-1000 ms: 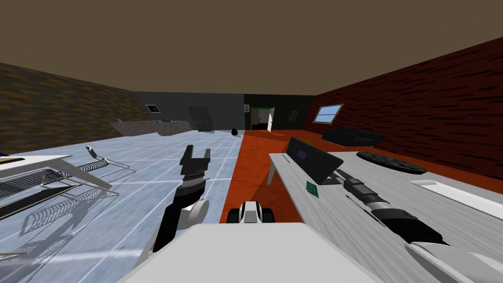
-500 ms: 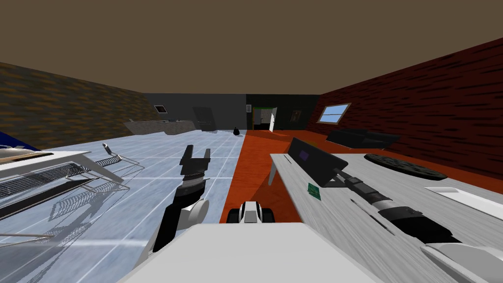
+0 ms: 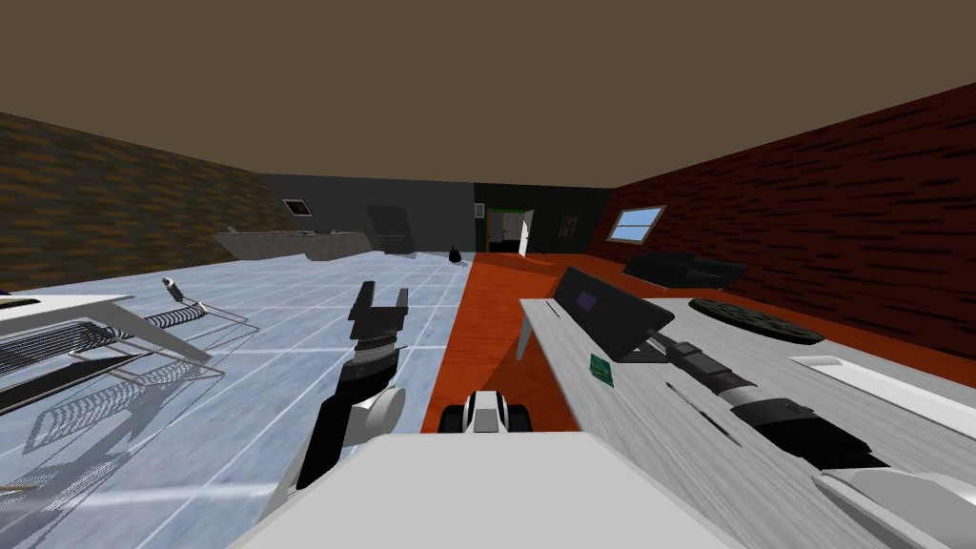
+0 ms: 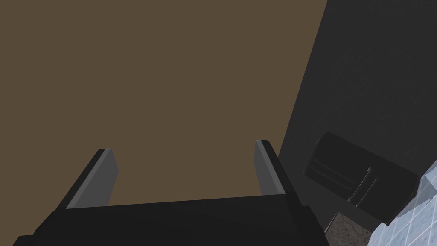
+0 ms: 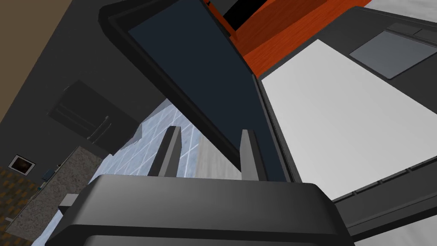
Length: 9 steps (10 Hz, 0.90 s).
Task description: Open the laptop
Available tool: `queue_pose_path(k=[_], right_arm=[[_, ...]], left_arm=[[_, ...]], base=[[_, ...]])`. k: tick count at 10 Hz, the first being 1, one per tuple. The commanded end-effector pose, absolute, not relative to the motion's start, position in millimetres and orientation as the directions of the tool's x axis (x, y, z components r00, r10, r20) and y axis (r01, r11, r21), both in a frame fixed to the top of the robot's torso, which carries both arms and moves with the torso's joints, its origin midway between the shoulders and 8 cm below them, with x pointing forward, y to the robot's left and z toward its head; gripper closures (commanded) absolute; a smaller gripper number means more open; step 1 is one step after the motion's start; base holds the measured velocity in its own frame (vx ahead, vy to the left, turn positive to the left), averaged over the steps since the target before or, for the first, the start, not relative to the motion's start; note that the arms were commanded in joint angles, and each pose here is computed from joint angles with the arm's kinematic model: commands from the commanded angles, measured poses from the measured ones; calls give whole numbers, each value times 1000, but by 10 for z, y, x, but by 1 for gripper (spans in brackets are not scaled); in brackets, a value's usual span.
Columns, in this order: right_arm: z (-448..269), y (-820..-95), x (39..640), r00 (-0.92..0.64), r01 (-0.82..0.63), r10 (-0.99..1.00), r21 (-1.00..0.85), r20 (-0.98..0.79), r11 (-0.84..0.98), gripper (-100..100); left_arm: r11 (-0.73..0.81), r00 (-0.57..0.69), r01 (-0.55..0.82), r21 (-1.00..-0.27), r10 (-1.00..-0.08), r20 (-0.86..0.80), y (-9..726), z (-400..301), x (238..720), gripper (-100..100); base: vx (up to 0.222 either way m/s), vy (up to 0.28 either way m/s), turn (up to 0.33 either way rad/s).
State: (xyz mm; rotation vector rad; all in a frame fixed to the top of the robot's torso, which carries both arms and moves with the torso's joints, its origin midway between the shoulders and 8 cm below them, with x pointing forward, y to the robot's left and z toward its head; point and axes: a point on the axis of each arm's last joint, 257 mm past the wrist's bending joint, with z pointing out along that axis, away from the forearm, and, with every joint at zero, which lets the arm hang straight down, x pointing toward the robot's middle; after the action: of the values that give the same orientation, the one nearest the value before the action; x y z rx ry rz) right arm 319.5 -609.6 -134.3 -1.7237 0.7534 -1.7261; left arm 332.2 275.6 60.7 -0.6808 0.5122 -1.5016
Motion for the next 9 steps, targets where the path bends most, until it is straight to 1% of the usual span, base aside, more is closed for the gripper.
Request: queue_pose_path(k=[1,5,7,8,9], right_arm=[[-1411,-5922,3204,29,22,-808,-809,588,-588,100],[-1446,-5649,3222,74,36,-888,-891,453,-452,100],[-1463,-5513,3224,97,38,-920,-925,380,-378,100],[-1456,-5565,3222,87,37,-909,-913,408,-407,100],[-1562,-5409,3174,104,30,-940,-946,325,-324,100]], left_arm=[[-53,25,724,-688,-994,103,2756,607,3322,0],[-53,25,724,-688,-994,103,2756,607,3321,0],[-53,25,724,-688,-994,103,2756,607,3321,0],[-54,24,724,-688,-994,103,2756,607,3322,0],[-54,24,724,-687,-994,103,2755,608,3322,0]], base=[[60,-99,-94],[71,-94,-116],[54,-18,-164],[14,-2,-31],[31,-8,-99]])
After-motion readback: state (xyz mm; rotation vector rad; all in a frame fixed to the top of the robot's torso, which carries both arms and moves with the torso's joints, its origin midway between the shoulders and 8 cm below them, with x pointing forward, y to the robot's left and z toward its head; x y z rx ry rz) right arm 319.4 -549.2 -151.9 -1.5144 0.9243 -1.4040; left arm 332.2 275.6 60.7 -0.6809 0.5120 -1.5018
